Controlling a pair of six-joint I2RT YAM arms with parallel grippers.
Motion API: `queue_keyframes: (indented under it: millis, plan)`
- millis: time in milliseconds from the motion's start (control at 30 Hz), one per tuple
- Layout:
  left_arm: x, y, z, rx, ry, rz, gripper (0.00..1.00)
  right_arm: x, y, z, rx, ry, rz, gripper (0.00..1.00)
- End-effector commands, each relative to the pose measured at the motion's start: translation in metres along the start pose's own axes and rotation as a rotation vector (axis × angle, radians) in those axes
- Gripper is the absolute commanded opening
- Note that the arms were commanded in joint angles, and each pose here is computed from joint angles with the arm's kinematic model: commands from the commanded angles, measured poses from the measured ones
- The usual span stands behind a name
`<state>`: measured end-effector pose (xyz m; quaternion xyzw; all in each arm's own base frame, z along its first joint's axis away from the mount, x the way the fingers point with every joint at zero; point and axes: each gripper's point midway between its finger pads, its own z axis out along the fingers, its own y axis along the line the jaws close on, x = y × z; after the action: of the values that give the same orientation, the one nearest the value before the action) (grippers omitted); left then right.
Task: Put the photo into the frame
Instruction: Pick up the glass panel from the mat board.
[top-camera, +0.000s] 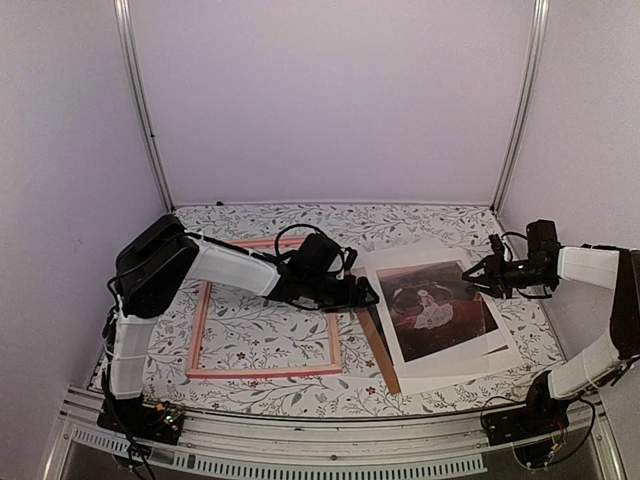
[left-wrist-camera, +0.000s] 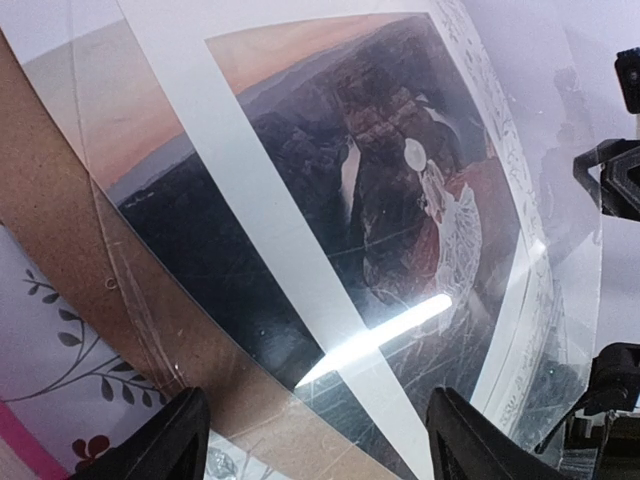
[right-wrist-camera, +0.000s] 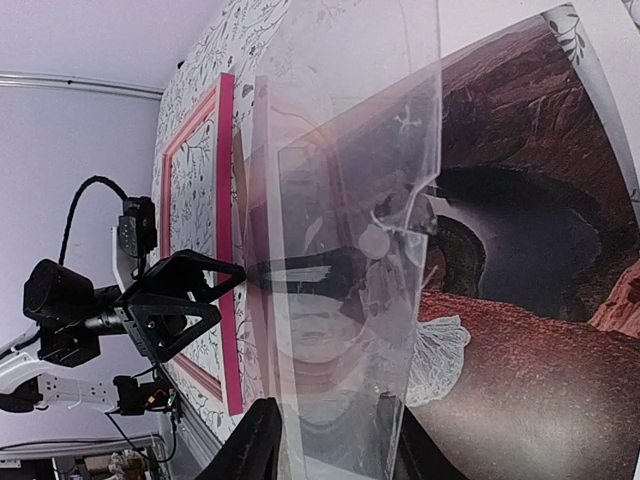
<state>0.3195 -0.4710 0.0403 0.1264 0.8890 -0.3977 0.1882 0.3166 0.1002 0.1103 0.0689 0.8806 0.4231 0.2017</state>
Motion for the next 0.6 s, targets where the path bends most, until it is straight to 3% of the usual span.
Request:
queue_keyframes:
  millis: [0,133,300,567]
  plan:
    - [0.006,0.014,-0.006,-0.047,0.023,-0.023,0.78,0.006,0.011,-0.003,-0.028,0.012,-0.033,0.33]
    - [0.004,0.012,-0.007,-0.044,0.018,-0.018,0.78,0.002,0.013,-0.003,-0.031,0.009,-0.037,0.24]
    - [-0.01,0.0,-0.019,-0.02,-0.019,0.031,0.79,-0.005,0.018,-0.007,-0.022,0.002,-0.055,0.0]
    - [-0.053,-0.03,-0.082,-0.009,-0.16,0.142,0.83,-0.032,0.059,-0.031,-0.047,-0.056,-0.099,0.0]
